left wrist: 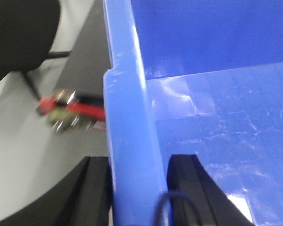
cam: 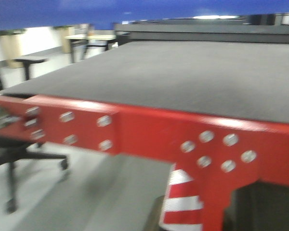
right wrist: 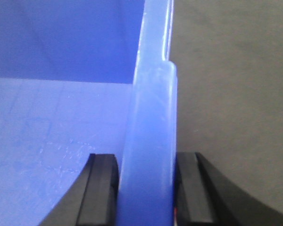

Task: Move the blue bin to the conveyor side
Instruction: 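Carry the blue bin with both grippers to the red-framed grey table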

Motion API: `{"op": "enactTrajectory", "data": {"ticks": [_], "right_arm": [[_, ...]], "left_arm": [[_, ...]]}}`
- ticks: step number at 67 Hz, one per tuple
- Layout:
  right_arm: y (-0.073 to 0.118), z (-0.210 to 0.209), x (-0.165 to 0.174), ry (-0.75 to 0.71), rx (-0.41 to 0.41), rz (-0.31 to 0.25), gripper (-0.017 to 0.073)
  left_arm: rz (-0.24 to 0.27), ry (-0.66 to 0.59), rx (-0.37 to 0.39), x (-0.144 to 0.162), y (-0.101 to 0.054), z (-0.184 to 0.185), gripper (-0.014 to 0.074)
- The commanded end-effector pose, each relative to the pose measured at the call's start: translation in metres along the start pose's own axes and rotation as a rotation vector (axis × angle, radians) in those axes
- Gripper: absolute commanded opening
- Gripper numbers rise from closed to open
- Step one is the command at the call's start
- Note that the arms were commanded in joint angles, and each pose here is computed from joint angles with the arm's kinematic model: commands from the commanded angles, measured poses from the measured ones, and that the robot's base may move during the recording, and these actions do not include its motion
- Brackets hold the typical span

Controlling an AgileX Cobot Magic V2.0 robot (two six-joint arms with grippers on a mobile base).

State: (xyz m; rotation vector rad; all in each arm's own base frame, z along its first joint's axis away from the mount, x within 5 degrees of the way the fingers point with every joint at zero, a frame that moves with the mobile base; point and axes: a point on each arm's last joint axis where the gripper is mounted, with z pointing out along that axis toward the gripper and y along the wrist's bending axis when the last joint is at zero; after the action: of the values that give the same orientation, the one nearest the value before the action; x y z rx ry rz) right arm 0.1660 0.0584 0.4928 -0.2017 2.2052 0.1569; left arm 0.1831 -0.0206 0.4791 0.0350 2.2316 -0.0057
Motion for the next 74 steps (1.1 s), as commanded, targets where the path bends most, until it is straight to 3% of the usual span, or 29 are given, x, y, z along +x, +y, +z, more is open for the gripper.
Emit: {"op": "enactTrajectory", "data": {"ticks": [1, 74], "right_arm": [[-0.0051, -0.0122, -0.0105, -0.141, 0.031, -0.028, -0.008], [-0.0051, -0.0122, -0.0105, -0.141, 0.031, -0.028, -0.008]], "left_arm": [[0.022, -0.115, -0.008, -0.0085, 0.0014, -0.0103, -0.0018], [0.027, -0.117, -0.021, -0.0087, 0.0025, -0.0104, -0.0018]]}}
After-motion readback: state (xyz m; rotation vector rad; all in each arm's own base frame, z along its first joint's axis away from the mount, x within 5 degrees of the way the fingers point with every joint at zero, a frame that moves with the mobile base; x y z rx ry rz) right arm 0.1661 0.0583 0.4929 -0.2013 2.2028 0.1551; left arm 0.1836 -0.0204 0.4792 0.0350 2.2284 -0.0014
